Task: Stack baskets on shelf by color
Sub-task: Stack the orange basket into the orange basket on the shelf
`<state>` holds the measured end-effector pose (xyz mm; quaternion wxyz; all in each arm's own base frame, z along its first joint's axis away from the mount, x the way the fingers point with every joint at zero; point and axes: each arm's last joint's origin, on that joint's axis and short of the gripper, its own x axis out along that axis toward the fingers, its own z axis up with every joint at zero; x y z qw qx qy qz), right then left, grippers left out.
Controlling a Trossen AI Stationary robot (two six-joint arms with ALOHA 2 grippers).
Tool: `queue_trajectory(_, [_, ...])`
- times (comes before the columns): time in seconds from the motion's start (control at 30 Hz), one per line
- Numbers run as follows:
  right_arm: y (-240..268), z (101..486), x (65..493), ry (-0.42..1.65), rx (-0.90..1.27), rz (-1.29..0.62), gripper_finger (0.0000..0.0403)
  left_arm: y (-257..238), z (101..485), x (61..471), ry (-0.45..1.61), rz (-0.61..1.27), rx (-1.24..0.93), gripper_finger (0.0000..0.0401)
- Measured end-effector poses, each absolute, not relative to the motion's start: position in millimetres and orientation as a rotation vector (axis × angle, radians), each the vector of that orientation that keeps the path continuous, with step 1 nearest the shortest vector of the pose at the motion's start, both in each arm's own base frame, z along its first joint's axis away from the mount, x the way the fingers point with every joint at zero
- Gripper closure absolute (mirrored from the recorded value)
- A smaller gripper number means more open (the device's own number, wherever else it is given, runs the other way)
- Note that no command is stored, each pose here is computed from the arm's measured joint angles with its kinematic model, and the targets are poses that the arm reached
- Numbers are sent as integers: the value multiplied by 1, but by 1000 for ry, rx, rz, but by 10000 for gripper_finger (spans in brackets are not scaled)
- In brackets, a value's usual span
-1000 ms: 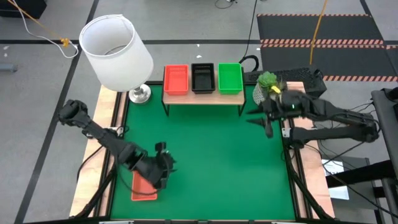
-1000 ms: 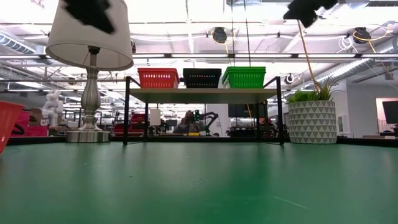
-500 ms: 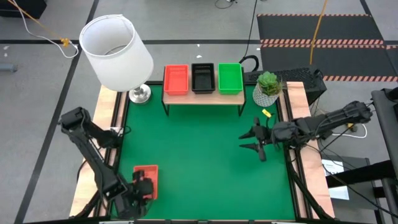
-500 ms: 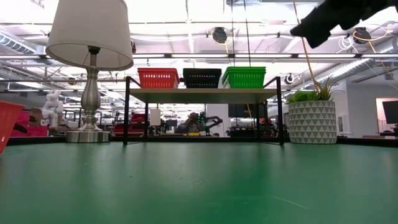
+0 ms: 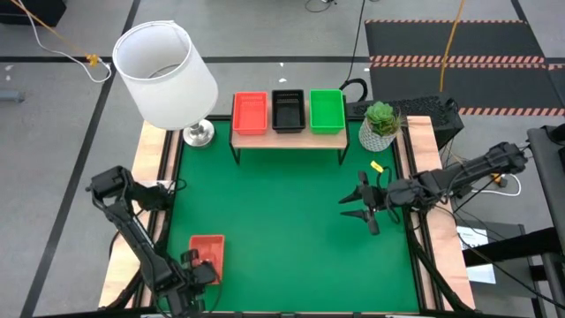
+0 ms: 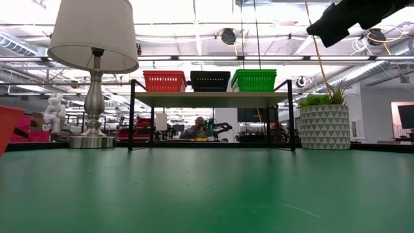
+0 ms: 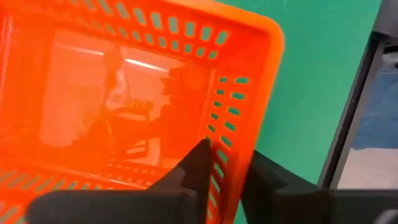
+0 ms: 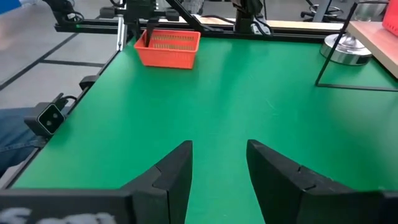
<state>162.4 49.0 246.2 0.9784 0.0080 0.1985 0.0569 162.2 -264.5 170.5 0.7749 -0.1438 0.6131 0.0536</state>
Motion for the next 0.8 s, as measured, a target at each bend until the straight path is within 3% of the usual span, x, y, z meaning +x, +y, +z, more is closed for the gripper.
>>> queue_trajectory(0.17, [49, 246, 162, 400, 16, 115, 255, -260, 176, 165, 1303, 99, -277, 393])
queue_trajectory(0.8, [48, 245, 164, 408, 6, 83, 255, -216, 175, 198, 1310, 145, 31, 383])
